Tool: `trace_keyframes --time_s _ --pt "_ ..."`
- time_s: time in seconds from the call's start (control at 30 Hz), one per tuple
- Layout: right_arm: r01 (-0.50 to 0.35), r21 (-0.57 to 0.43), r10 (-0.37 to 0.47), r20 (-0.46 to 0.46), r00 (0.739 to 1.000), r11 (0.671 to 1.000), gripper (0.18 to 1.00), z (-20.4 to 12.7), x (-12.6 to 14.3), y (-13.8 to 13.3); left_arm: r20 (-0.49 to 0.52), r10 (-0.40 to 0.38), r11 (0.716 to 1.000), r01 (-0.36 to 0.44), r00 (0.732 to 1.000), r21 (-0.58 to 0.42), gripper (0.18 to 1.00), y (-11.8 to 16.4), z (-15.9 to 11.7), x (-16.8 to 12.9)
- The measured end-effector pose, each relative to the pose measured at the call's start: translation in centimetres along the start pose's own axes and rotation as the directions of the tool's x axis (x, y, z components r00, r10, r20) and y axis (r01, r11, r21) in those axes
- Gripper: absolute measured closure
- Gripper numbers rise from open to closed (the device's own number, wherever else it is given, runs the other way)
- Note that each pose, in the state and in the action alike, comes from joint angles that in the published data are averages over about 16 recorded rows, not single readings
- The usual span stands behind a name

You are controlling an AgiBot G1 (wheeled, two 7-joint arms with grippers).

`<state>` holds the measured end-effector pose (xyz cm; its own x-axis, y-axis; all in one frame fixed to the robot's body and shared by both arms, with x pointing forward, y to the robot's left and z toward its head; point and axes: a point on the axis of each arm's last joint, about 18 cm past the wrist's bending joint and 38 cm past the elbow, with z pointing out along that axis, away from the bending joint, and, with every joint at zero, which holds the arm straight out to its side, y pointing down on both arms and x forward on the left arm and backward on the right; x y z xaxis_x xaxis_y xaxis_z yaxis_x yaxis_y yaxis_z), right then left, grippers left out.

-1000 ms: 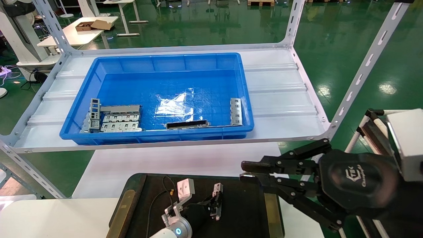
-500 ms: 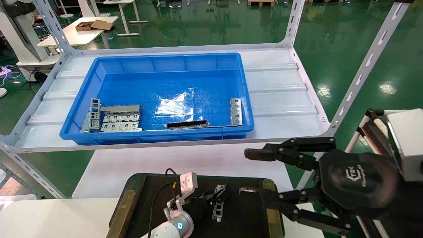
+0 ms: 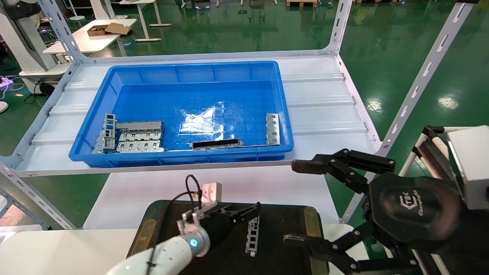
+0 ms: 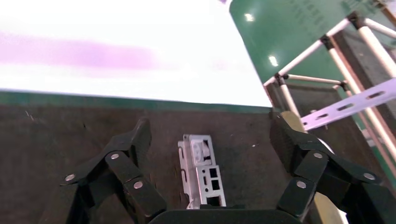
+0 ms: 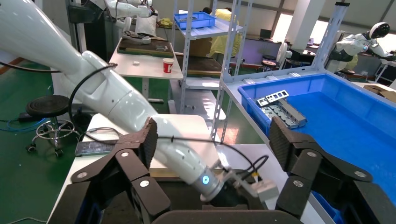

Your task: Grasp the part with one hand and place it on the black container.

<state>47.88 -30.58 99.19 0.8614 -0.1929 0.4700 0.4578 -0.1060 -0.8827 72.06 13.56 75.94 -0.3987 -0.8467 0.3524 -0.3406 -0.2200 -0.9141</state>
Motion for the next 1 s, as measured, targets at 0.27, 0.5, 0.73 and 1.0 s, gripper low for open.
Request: trace_keyframes --time_s 0.27,0.5,0.73,1.0 --pt "0.000 0.000 0.000 0.000 1.000 1.000 0.264 0.0 0.0 0.0 -0.103 0.076 0.997 -0.077 0.992 -0.011 0.231 -1.9 -4.1 -0.6" --pt "0.000 0.000 0.000 0.000 1.000 1.000 0.205 0.0 0.0 0.0 -0.183 0.166 0.985 -0.170 0.969 -0.005 0.194 -3.0 -8.4 -1.4" --pt "0.000 0.000 0.000 0.000 1.000 1.000 0.183 0.0 0.0 0.0 -0.257 0.262 0.963 -0.267 0.930 0.015 0.184 -3.8 -12.3 -2.1" --pt "0.000 0.000 0.000 0.000 1.000 1.000 0.178 0.0 0.0 0.0 -0.378 0.368 0.927 -0.368 0.849 0.076 0.184 -4.5 -16.5 -2.1"
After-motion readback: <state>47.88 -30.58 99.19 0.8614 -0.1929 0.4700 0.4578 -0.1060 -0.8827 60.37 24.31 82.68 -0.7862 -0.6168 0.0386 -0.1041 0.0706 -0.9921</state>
